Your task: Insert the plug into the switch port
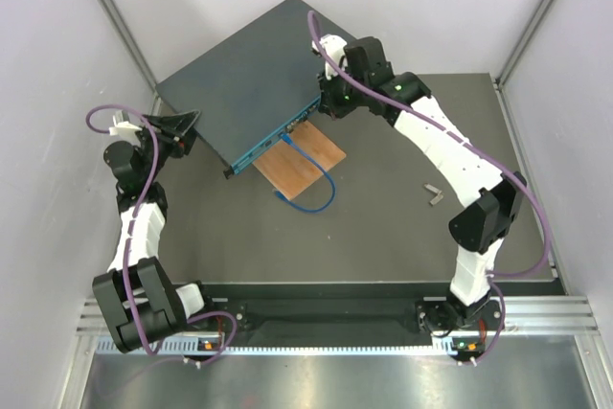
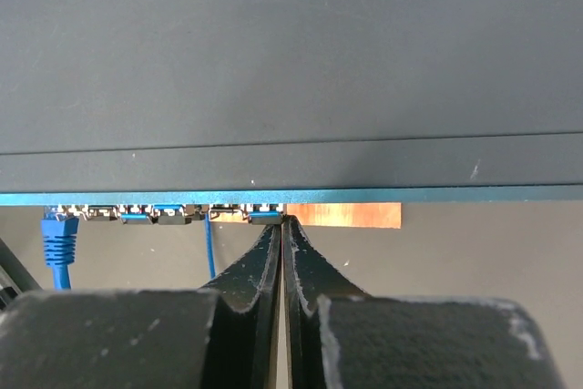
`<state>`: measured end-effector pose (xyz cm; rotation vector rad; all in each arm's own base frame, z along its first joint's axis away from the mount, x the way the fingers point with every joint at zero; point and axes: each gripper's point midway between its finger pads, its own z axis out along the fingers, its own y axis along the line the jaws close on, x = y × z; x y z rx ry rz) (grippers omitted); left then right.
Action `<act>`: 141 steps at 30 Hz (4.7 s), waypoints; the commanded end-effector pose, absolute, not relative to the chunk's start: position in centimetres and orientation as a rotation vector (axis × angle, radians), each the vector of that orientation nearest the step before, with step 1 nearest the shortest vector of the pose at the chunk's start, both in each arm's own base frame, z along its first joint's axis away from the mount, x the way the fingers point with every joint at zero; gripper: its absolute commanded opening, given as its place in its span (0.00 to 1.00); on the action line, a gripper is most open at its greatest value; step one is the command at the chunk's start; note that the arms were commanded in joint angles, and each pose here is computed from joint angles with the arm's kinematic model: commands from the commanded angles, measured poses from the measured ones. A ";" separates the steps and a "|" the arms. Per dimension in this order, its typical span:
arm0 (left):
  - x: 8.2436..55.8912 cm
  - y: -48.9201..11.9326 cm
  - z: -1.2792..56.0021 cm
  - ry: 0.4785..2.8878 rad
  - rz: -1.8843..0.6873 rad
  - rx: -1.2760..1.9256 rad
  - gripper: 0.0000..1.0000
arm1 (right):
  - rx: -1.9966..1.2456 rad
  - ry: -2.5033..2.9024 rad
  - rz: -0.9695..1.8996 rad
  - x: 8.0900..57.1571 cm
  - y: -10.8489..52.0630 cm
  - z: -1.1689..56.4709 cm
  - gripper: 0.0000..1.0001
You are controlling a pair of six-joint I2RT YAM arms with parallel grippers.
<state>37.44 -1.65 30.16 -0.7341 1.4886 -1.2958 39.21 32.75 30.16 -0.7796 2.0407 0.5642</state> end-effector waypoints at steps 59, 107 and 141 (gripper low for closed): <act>30.1 -1.4 41.0 1.482 -0.527 0.246 0.91 | -1.085 2.720 0.093 34.2 0.5 2.7 0.48; 19.1 -30.7 30.2 0.837 -0.528 1.928 0.75 | -1.489 1.840 1.372 18.6 27.7 28.4 0.00; 18.2 -33.6 33.7 1.698 -1.168 1.182 0.00 | -1.341 1.516 0.369 25.1 19.7 34.4 0.82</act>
